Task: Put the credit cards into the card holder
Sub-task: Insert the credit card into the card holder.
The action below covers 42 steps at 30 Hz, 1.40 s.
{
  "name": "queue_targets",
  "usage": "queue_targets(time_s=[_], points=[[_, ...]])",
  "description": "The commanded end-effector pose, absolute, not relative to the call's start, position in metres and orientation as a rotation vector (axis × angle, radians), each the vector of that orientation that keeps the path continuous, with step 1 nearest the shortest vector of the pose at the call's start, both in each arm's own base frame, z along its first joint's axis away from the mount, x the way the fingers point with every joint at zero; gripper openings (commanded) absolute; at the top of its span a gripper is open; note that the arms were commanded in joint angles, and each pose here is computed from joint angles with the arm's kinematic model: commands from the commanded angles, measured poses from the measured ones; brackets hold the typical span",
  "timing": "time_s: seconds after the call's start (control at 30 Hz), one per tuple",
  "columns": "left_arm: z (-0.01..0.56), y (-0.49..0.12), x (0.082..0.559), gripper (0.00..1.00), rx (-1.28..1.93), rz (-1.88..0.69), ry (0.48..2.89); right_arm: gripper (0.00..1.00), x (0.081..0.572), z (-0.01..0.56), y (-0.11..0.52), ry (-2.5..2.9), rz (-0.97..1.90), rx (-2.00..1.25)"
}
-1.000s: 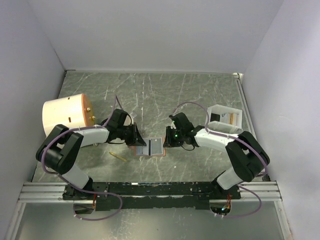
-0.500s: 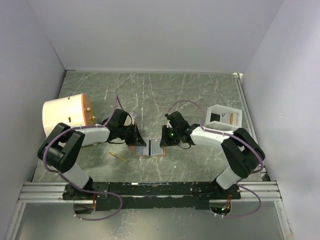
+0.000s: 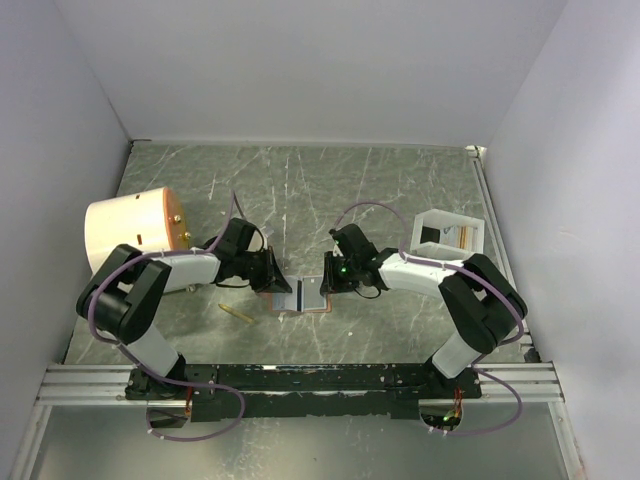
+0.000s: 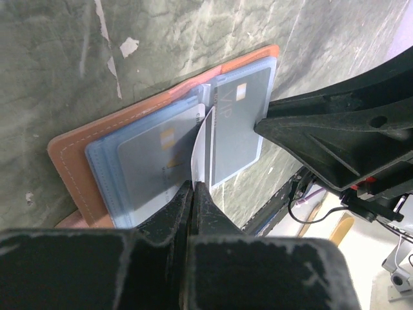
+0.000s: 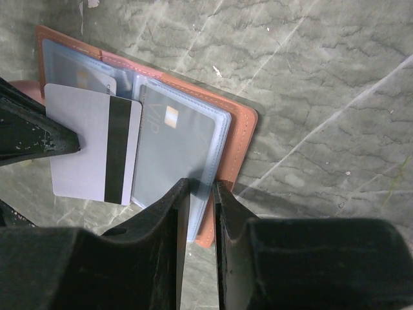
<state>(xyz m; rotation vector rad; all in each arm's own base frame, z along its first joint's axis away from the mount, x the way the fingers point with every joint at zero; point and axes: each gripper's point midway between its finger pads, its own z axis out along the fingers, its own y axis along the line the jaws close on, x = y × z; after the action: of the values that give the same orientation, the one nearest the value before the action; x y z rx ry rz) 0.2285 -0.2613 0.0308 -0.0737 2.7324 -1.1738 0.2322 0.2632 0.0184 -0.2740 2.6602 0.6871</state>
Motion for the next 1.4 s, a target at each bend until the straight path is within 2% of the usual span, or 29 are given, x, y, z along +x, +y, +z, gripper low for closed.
queue_targets(time_s=[0.0, 0.63, 1.17, 1.37], points=[[0.02, -0.259, 0.235, 0.07, -0.075, -1.111, 2.745, 0.2, 0.225, 0.004, 0.255, 2.7, 0.63, -0.282], [-0.007, -0.244, 0.244, 0.07, -0.104, -0.928, 2.777, 0.2, 0.222, 0.001, 0.253, 2.708, 0.628, -0.283], [-0.013, -0.244, 0.249, 0.07, -0.15, -0.912, 2.772, 0.2, 0.219, -0.001, 0.252, 2.717, 0.634, -0.279], [-0.011, -0.249, 0.246, 0.07, -0.176, -0.979, 2.761, 0.19, 0.219, 0.0, 0.252, 2.715, 0.64, -0.269]])
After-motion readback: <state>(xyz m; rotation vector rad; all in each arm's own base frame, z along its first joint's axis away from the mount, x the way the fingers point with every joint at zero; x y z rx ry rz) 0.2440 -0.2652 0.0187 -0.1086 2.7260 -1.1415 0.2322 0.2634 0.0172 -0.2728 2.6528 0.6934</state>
